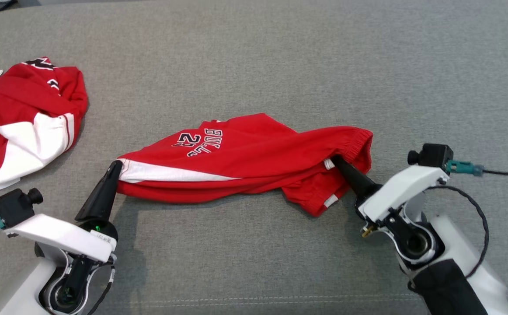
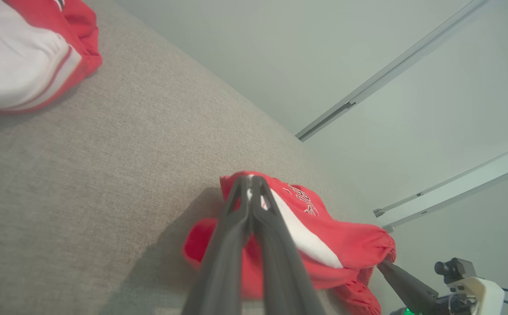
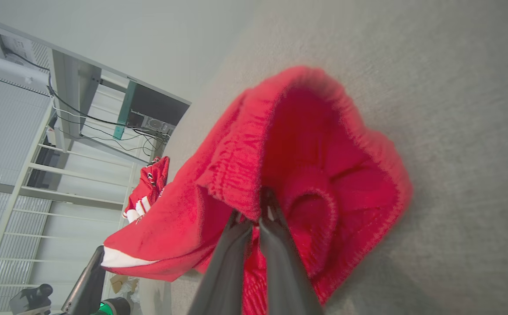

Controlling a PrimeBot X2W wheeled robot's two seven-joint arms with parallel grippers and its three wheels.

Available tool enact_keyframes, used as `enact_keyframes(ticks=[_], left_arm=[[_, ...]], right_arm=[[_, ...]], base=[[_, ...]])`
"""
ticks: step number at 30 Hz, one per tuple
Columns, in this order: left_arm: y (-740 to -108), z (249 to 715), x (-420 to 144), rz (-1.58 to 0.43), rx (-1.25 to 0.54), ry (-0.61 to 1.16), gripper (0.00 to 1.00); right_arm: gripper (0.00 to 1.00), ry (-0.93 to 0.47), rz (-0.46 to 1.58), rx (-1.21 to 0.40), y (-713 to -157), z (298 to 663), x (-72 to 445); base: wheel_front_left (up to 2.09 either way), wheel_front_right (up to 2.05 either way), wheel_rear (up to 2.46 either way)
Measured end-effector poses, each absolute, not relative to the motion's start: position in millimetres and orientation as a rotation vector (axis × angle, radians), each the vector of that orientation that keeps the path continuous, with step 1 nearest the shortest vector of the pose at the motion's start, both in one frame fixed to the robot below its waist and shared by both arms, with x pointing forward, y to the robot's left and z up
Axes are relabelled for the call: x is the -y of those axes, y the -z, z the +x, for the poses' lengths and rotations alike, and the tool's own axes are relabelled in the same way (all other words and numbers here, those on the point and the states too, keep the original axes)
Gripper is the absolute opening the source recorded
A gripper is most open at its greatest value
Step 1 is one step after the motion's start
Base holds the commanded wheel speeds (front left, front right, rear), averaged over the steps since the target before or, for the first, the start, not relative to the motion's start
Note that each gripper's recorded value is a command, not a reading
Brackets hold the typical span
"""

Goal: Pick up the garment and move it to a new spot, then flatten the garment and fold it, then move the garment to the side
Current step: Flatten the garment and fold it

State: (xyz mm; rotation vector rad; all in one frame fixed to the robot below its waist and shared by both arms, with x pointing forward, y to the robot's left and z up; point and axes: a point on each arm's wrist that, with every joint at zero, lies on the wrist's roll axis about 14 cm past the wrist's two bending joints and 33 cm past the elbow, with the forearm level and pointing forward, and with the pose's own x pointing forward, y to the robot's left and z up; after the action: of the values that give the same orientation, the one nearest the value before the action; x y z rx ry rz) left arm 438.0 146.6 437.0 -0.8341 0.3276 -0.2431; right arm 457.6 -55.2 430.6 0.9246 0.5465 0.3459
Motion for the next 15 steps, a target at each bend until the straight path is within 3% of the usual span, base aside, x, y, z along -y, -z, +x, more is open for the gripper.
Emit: enact_keyframes(ticks=[3, 8, 12, 15], left_arm=[[-442.8, 442.7, -148.8, -0.821, -0.308, 0.256, 0.00], [-454.4, 449.1, -154.2, -0.832, -0.265, 0.256, 0.00], [-446.7, 444.8, -160.7, -0.825, -0.280, 0.231, 0.00], [-445.3, 445.1, -159.3, -0.830, -0.283, 0.230, 0.00]], right_arm=[[0.00, -0.366, 0.882, -0.611, -421.6, 478.8, 43.2], [0.00, -0.351, 0.892, -0.471, -451.0, 538.7, 39.5], [0.00, -0.331, 0.839, -0.609, -410.0, 536.0, 23.1], [0.00, -0.314, 0.824, -0.612, -407.1, 539.6, 24.2]], base=[[0.00, 0.00, 0.00], [0.00, 0.00, 0.00], [0.00, 0.00, 0.00], [0.00, 0.00, 0.00]])
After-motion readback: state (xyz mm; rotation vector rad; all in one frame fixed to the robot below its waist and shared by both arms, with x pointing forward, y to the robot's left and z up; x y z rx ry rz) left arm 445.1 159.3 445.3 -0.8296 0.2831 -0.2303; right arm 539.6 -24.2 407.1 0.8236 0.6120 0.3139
